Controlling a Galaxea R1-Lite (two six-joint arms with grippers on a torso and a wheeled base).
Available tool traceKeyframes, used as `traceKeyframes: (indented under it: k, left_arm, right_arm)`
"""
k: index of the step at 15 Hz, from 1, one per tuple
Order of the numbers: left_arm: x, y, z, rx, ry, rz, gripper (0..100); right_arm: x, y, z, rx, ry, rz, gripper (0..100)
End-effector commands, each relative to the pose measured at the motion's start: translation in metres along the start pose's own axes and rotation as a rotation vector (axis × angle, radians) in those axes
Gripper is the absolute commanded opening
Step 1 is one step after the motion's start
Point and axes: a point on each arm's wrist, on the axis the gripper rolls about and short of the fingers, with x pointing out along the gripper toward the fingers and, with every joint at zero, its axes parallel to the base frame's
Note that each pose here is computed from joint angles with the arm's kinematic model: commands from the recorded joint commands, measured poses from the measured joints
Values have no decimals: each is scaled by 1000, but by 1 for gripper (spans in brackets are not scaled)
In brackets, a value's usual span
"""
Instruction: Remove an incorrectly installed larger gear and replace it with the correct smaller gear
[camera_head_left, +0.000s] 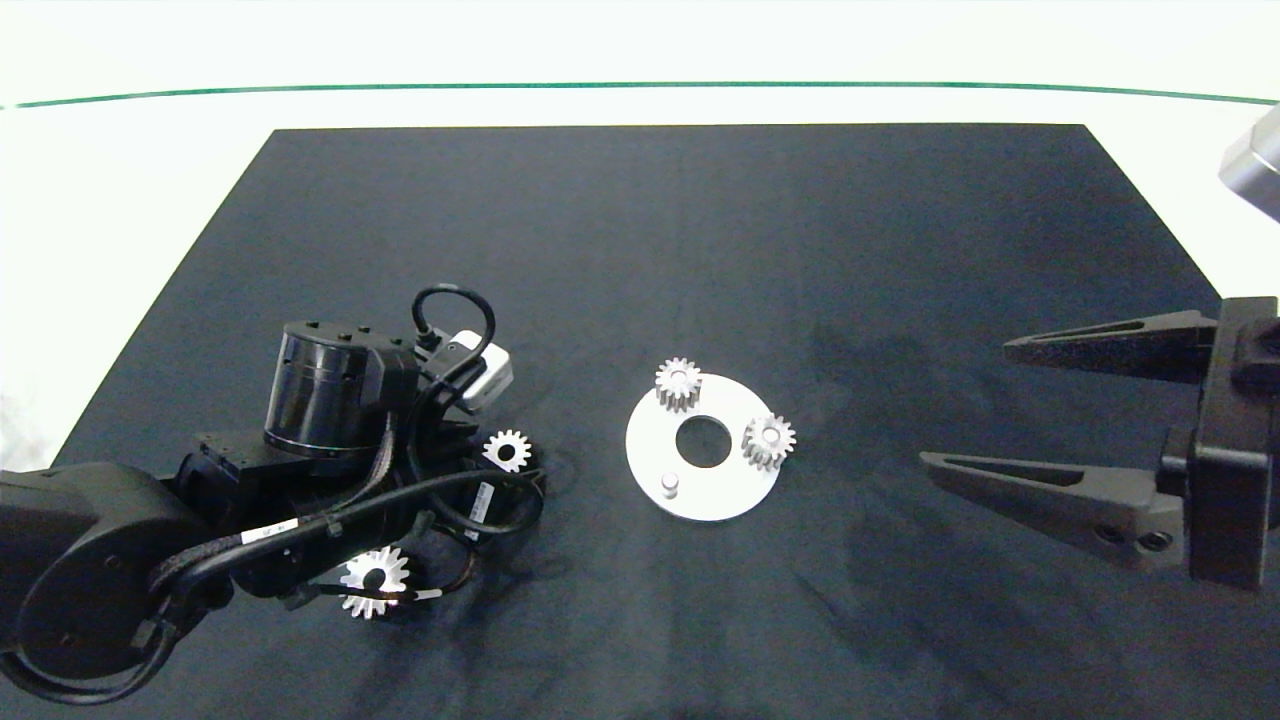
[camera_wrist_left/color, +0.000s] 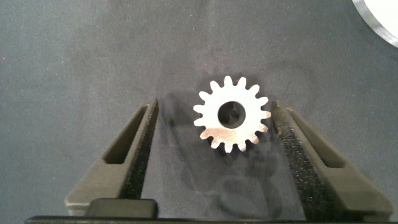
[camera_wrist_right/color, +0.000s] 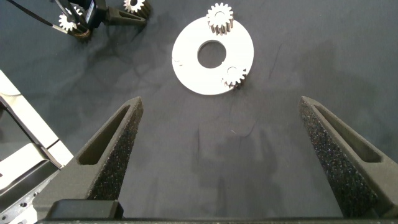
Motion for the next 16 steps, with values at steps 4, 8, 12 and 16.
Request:
traceKeyframes:
  k: [4,8,12,16]
  left_arm:
    - [1,0,-1,-4,2,0,60]
    - [1,-2,-1,-13,3,-4,51]
    - [0,-3,-1,-27,1,-8,44]
    - [1,-4,-3,-31,9,-9,36]
  right_arm:
    - [0,0,-1,-1,4,1,100]
    - [0,0,0,-1,2,0,100]
    - [0,0,0,-1,1,0,100]
    - [-1,0,0,-1,-1,0,100]
